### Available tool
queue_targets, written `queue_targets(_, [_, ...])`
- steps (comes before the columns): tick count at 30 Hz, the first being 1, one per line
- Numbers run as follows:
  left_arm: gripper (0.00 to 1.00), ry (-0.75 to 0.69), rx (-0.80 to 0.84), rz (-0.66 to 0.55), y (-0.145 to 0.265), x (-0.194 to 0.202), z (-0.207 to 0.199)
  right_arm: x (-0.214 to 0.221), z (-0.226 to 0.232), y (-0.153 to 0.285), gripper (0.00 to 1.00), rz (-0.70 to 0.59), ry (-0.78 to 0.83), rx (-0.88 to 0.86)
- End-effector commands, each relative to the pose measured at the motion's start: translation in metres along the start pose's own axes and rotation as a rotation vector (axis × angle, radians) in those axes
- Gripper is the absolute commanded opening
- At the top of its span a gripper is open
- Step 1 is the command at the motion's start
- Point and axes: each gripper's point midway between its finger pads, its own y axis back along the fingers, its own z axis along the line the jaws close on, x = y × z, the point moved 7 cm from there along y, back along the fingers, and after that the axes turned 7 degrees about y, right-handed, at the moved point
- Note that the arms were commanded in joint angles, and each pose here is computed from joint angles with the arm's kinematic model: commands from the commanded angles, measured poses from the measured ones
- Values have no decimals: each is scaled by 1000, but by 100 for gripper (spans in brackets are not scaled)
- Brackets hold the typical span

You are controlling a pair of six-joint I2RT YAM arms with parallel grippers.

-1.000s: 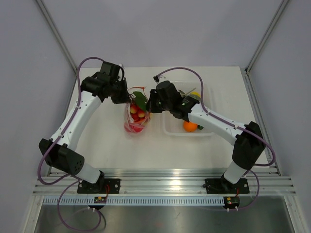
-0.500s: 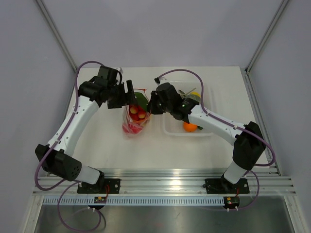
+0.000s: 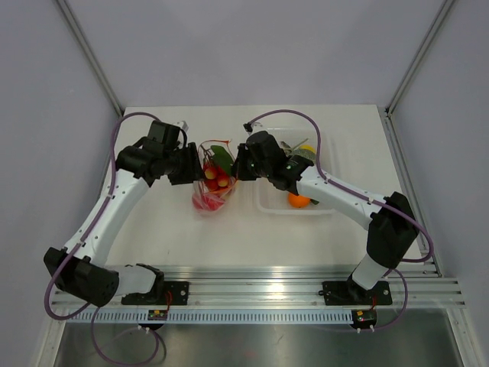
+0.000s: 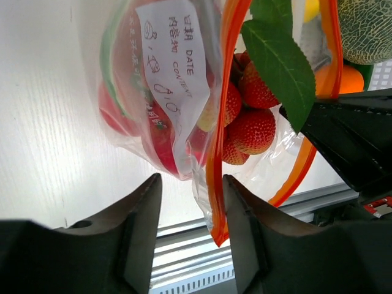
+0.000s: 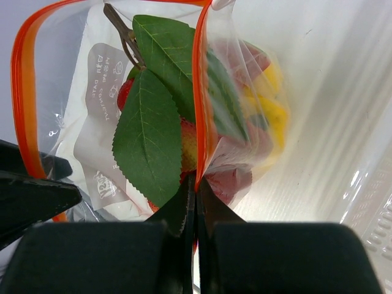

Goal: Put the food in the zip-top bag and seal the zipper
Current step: Adjust the zipper food storage bag at the center of the board.

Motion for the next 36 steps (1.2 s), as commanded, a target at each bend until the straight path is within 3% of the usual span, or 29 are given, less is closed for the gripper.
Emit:
queue_targets(1, [45, 18, 39, -25, 1, 6, -1, -25, 19, 16, 0, -107, -9, -61])
queue_targets(5, [23, 41, 61, -3, -8, 12, -2, -25, 20, 16, 0, -109, -11, -67])
queue_targets(8, [0, 41, 55, 6, -8, 9, -5, -27, 20, 18, 0, -111, -17, -67])
queue_targets(20, [0, -86, 97, -116, 54, -46, -43, -40, 38, 65, 0, -274, -22, -64])
queue_targets(24, [0, -87, 102, -92, 47, -46, -38, -24, 33, 60, 4, -229, -18, -56])
queue_targets(26, [0, -85, 100, -42, 31, -36, -29, -14, 29, 57, 16, -206, -6, -62])
queue_targets(29, [0, -108, 125, 5, 15, -25, -24, -12, 25, 59, 43, -190, 31, -46])
queue_targets(32, [0, -120, 126, 21, 9, -21, -20, -16, 16, 62, 52, -185, 80, 31])
queue_targets(36, [0, -121, 122, 25, 9, -18, -18, -24, 1, 63, 54, -157, 96, 67])
